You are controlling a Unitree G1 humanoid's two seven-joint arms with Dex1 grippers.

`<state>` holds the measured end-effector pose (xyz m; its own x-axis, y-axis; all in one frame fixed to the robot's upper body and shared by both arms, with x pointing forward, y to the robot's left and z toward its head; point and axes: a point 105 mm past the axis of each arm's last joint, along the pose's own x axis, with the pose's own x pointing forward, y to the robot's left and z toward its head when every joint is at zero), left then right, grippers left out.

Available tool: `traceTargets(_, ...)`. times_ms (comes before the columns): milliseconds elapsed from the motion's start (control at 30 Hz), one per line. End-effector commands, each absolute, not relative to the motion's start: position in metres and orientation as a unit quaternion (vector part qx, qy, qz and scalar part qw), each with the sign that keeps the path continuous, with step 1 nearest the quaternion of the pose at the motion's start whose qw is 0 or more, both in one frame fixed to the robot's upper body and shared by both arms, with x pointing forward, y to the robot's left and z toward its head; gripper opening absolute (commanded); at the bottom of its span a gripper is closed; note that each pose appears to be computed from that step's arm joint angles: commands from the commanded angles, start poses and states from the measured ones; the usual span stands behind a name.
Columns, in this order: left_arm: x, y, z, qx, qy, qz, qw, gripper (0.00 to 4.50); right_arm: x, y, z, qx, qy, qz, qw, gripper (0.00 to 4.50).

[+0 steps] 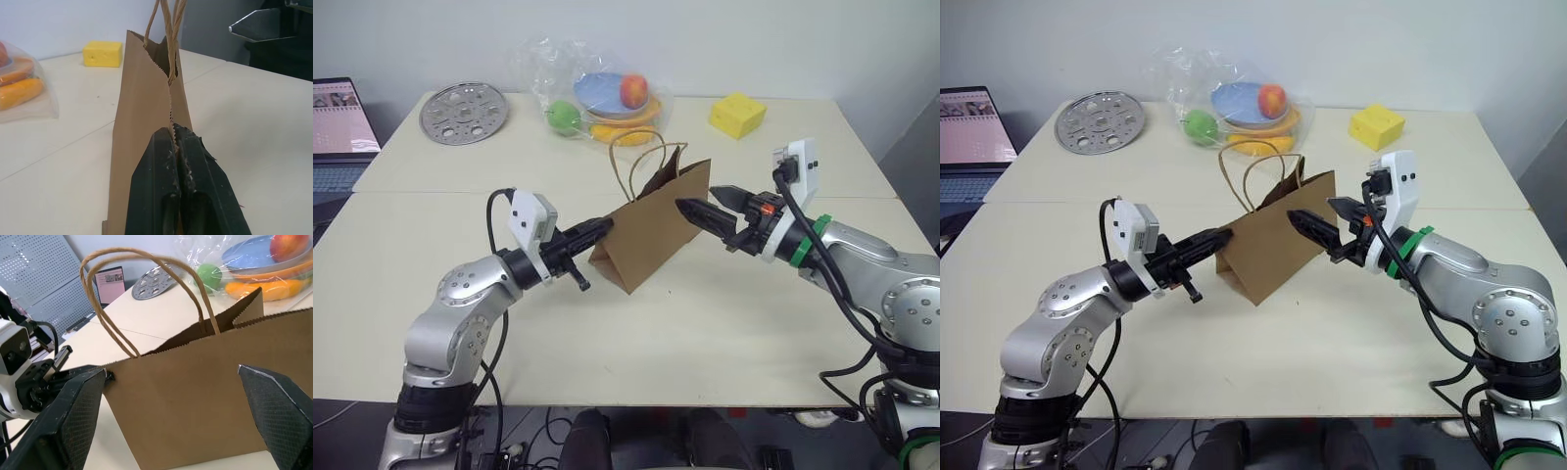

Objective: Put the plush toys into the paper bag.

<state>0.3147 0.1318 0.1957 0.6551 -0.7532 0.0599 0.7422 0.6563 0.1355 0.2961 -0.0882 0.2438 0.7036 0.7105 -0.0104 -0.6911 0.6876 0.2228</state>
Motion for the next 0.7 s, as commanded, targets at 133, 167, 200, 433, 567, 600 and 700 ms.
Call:
traceTargets(133,0.332,0.132,0.248,0.115,-0.167,-0.419,0.885,0.04,0.301,-0.101,0.251,0.085,0.018,0.367,0.926,4.50)
traceTargets(167,0.338,0.131,0.240,0.134,-0.119,-0.432,0.884,0.04,0.302,-0.102,0.251,0.085,0.017,0.366,0.927,4.50)
traceTargets(200,0.339,0.130,0.246,0.117,-0.118,-0.449,0.878,0.04,0.303,-0.104,0.251,0.082,0.016,0.364,0.928,4.50)
traceTargets(433,0.345,0.123,0.281,0.028,-0.136,-0.542,0.829,0.04,0.309,-0.112,0.249,0.075,0.012,0.360,0.930,4.50)
traceTargets(567,0.353,0.130,0.283,0.022,-0.116,-0.607,0.786,0.04,0.311,-0.117,0.248,0.069,0.010,0.365,0.928,4.50)
traceTargets(600,0.356,0.132,0.277,0.038,-0.102,-0.627,0.771,0.04,0.308,-0.119,0.249,0.070,0.010,0.376,0.924,4.50)
traceTargets(700,0.361,0.135,0.264,0.069,-0.077,-0.655,0.748,0.04,0.299,-0.124,0.248,0.062,0.019,0.401,0.914,4.50)
